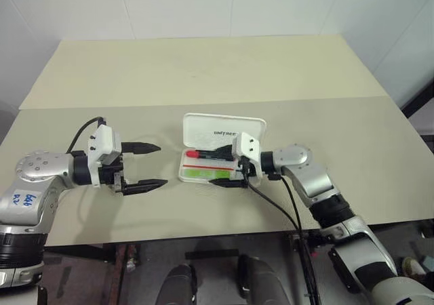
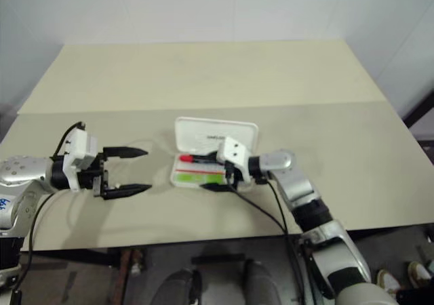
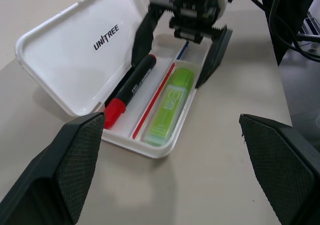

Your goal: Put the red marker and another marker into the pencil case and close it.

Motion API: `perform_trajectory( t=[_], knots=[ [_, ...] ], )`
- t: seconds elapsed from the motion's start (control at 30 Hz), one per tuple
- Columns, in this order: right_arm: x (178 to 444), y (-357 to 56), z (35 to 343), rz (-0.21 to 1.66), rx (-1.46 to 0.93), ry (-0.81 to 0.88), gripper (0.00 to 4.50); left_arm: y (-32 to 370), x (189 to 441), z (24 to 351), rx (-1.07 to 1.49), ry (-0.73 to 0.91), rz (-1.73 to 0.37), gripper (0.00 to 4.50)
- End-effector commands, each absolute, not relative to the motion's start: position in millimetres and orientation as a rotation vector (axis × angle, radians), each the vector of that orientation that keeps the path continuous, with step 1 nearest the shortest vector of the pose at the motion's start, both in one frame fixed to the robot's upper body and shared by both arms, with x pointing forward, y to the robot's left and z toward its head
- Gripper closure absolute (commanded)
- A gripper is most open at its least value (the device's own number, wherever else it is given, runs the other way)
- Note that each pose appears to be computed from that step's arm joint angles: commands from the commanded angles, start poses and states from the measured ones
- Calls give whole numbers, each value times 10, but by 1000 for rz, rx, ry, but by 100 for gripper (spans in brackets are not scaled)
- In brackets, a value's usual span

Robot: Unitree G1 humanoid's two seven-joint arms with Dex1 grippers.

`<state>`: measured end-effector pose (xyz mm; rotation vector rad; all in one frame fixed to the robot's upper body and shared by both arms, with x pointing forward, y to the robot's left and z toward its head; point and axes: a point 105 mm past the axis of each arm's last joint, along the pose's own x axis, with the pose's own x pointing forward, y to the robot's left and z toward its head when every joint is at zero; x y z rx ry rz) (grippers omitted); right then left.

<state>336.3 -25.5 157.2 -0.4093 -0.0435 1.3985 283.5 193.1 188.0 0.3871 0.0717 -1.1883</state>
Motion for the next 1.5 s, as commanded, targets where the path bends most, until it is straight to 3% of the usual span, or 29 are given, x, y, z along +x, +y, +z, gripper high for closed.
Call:
perform_trajectory(
  t=[0.03,0.23,0.37,0.6,0.8,1.03,1.5],
  knots=[
    [3159,-227,1954,1464,-354,-187,4,1914,2818,1947,390,40,-1178,0],
    [2888,-398,1982,1499,-300,-188,4,2006,2806,1952,345,-18,-1039,0],
    [2769,-690,1857,1465,-287,-105,4,2251,2588,1818,323,5,-934,0],
    [2829,-941,1784,1351,-282,-51,4,2871,2421,1622,333,76,-629,0],
    [2863,-949,1803,1332,-300,-65,4,3000,2322,1280,294,111,-471,0],
    [2873,-934,1798,1335,-315,-62,4,3042,2332,1112,315,147,-515,0],
    [2845,-934,1823,1277,-309,-69,4,3163,2852,1298,368,159,-747,0]
  ],
)
